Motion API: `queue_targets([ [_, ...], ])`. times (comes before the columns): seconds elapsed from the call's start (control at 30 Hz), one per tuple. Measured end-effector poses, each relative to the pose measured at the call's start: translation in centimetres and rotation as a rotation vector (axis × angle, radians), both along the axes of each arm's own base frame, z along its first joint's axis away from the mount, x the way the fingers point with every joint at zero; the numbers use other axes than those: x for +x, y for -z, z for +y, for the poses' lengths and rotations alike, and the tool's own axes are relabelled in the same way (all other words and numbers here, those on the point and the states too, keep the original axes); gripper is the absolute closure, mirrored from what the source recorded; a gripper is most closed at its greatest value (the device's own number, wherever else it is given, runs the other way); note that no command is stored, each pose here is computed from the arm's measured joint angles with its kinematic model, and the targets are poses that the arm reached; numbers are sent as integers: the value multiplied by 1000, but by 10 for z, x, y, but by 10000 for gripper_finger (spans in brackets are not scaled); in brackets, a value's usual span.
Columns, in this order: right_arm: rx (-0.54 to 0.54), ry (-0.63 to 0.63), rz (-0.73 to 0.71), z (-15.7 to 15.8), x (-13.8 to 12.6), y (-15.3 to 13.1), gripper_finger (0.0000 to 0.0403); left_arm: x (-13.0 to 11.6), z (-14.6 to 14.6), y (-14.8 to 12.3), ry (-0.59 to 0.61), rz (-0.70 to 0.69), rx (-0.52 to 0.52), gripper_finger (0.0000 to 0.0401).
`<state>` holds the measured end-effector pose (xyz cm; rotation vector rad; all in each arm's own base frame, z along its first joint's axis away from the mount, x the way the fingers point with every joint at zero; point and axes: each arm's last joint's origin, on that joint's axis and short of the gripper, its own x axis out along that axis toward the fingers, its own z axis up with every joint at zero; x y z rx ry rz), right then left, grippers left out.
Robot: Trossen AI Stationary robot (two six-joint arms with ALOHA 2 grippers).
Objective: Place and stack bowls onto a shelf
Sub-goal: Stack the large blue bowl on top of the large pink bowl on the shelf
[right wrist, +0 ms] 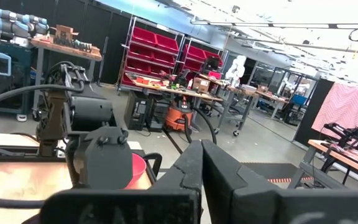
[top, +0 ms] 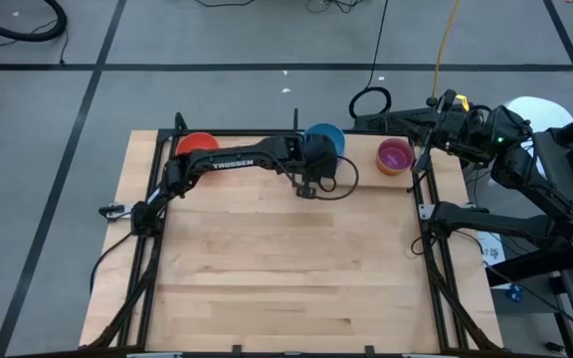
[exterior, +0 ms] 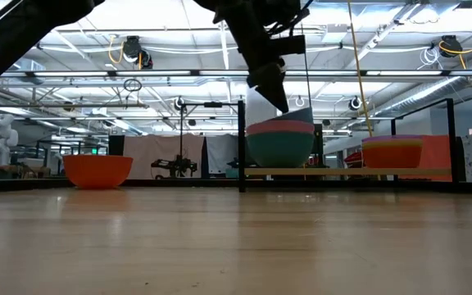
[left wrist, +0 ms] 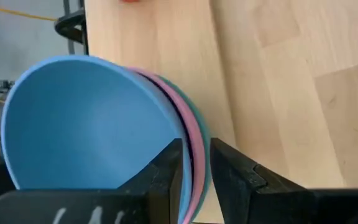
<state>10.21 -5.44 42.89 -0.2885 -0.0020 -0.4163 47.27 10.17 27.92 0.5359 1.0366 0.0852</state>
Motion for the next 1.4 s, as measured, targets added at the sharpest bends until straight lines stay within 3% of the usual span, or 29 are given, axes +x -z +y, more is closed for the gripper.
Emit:
queue_targets([
  [0.23,0,0,0,0,0,0,403,-1,10,-1,-72,-26,16,316],
  [0.4,10,-1,-4,0,0,0,403,-2,8,-7,-101,-24,87,316],
  [0.47,29,-2,-7,-1,1,0,403,-6,5,-18,-108,-47,100,316],
  [0.63,84,-1,43,-9,15,7,403,-17,-4,-65,-147,-262,90,316],
  [0.9,167,16,190,-33,55,30,403,-48,-4,-123,-279,-500,1,316],
  [1.17,273,182,337,-78,88,65,403,-88,18,-147,-411,-505,-39,316],
  [1.3,274,198,401,-94,96,78,403,-105,32,-148,-504,-441,6,316],
  [1.4,287,131,443,-103,102,88,403,-121,46,-144,-602,-366,-9,316],
])
